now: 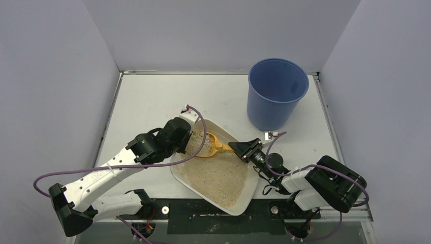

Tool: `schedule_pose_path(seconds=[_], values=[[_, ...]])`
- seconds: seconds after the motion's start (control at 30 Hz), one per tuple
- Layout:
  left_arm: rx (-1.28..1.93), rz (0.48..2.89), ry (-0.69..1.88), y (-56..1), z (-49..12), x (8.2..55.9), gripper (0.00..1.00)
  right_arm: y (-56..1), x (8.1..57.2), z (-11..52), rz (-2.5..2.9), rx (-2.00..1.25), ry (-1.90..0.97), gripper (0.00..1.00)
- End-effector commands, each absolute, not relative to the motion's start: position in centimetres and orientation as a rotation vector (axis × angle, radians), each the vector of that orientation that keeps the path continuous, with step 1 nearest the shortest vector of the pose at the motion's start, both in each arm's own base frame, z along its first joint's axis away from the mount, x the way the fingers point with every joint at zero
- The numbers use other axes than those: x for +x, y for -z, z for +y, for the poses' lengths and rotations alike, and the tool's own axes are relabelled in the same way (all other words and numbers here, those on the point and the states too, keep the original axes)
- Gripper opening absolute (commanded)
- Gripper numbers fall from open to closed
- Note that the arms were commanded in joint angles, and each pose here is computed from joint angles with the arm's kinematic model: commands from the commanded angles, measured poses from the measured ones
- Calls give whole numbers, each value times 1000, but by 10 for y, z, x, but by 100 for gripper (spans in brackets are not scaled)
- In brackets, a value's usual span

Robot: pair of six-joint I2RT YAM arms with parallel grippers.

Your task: Clean the litter box

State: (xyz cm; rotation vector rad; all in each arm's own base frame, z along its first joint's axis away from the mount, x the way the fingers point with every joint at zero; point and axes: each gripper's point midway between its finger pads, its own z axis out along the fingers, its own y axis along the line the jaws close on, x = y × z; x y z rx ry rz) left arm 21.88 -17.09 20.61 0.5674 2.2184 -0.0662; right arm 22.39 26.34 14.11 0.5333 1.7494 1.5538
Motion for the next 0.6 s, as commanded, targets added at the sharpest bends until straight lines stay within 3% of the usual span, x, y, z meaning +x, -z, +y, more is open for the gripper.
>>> schedule_pose_path(seconds=[0.0,0.07,0.17,0.27,0.37,0.5,0.57], values=[[404,1861,459,-325,-226,237,0,-95,206,264,1939,454,-1470,0],[406,1864,454,-324,-226,237,0,-105,199,287,1952,339,-1532,0],[408,1864,459,-325,-227,237,0,-80,217,247,1943,570,-1407,0],[411,1864,454,-323,-226,237,0,-109,203,287,1923,341,-1571,0],[414,1863,452,-326,-226,238,0,-70,217,251,1998,537,-1376,0],[416,1859,446,-324,-227,239,0,-107,207,288,1924,315,-1576,0],[422,1865,447,-325,-228,239,0,-78,219,262,1978,461,-1434,0]])
